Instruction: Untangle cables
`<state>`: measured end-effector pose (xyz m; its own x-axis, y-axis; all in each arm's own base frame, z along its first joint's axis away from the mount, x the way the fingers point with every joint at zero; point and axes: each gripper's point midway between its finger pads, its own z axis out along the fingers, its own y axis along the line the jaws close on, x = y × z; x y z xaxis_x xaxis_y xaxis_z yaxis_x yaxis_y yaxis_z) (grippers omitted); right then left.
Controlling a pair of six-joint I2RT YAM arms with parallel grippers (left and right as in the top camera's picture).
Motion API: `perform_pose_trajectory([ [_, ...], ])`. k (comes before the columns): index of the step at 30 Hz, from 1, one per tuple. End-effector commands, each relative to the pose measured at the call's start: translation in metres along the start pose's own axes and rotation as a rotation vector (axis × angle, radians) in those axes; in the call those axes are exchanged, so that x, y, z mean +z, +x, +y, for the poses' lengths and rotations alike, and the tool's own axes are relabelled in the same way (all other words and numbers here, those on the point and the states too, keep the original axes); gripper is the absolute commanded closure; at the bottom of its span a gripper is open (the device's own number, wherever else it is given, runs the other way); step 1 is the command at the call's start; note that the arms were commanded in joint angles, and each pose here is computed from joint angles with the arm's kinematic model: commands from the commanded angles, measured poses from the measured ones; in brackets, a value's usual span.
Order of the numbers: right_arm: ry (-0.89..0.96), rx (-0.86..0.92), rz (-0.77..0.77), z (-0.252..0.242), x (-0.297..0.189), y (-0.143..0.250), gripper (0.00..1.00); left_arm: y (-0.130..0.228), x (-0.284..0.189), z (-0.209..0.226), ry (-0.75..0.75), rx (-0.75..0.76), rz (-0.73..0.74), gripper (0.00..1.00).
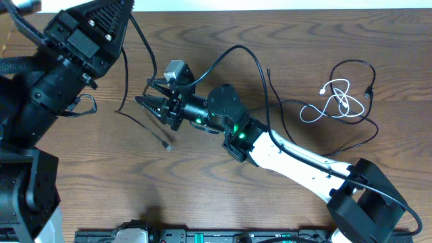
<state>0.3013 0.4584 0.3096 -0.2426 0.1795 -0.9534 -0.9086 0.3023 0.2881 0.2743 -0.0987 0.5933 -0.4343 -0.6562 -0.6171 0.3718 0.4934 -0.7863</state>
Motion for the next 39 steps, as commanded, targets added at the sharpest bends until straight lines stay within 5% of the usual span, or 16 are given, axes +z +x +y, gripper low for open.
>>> perform_pose_trajectory([
  [1, 0.039, -0.021, -0.035, -0.004, 0.002, -0.009, 0.57, 0.008, -0.001, -0.008, 0.04, -0.025, 0.044, 0.93],
  [14, 0.049, -0.03, -0.065, -0.005, 0.003, -0.019, 0.74, 0.013, -0.001, -0.012, 0.062, -0.037, 0.076, 0.93],
  [18, 0.05, -0.051, -0.075, -0.004, 0.004, -0.025, 0.99, 0.013, -0.001, -0.012, 0.062, -0.037, 0.076, 0.93],
  [27, 0.081, -0.033, -0.022, -0.015, 0.002, -0.014, 0.99, 0.001, -0.001, -0.003, 0.011, 0.031, 0.006, 0.93],
  [34, 0.226, 0.091, 0.083, -0.069, -0.025, -0.008, 0.99, -0.042, -0.02, 0.069, -0.378, 0.129, -0.248, 0.93],
  [39, 0.277, 0.075, 0.049, -0.076, -0.053, -0.047, 0.99, -0.067, -0.056, 0.131, -0.762, 0.163, -0.417, 0.92],
])
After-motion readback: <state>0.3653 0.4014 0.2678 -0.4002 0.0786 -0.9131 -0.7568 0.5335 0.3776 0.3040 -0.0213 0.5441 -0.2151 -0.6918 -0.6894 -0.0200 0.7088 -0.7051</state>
